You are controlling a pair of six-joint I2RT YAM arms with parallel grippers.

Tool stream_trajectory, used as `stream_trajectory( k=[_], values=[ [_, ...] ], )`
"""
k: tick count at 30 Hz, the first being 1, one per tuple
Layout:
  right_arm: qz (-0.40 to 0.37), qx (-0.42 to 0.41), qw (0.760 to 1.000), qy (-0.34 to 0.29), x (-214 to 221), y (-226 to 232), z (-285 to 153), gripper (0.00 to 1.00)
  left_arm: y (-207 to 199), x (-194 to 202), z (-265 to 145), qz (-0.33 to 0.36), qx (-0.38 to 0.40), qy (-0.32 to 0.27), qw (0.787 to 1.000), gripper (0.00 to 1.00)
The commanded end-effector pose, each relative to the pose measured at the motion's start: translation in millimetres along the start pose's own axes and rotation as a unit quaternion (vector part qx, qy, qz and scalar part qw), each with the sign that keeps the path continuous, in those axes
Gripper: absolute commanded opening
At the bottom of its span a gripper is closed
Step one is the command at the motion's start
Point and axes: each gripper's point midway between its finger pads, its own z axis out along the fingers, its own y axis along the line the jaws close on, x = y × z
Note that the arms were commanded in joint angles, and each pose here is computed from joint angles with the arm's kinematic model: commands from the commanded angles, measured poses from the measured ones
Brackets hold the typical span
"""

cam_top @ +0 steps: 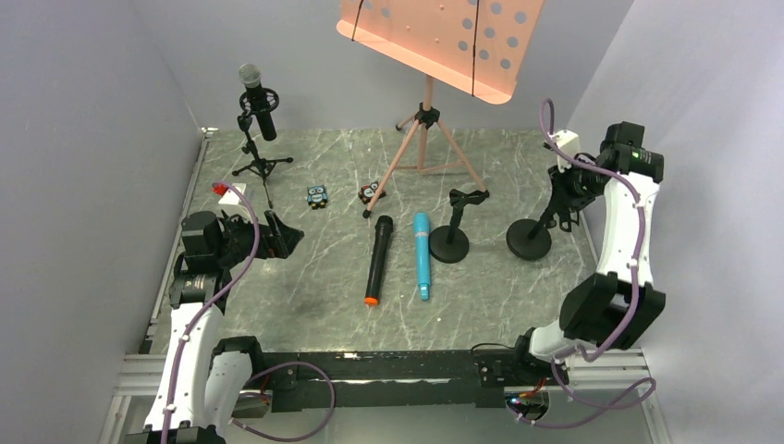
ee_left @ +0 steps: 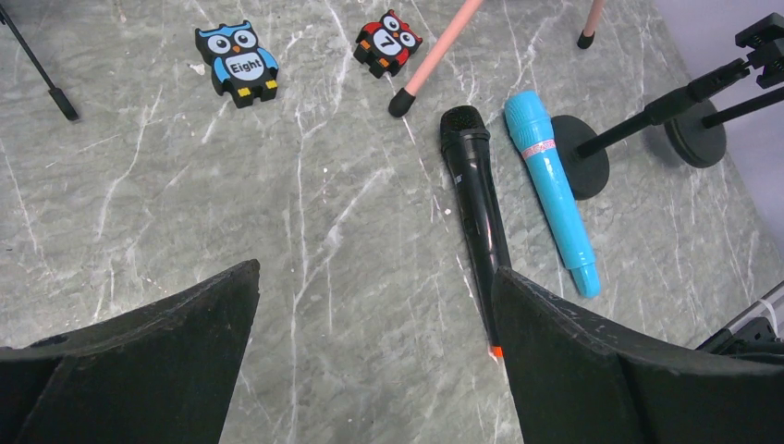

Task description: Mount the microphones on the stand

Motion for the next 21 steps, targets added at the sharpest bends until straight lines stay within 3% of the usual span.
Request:
stream_trajectory(
  k=[1, 13, 21],
  values=[
    [-0.056, -0.020, 0.998, -0.038, -13, 46, -30, 0.00, -6, -11, -2, 0.022, 0.011, -0.016, 1.000, 0.99],
    [-0.153, -0.119, 0.980, -0.038, 5, 145, -28, 0.00, -10, -11, 0, 0.027, 0.027, -0.017, 0.999, 0.99],
    [-0.230, -0.218, 0.945, -0.076, -6, 215, -35, 0.00, -16, -13, 1, 0.032, 0.047, -0.025, 0.998, 0.99]
  ],
)
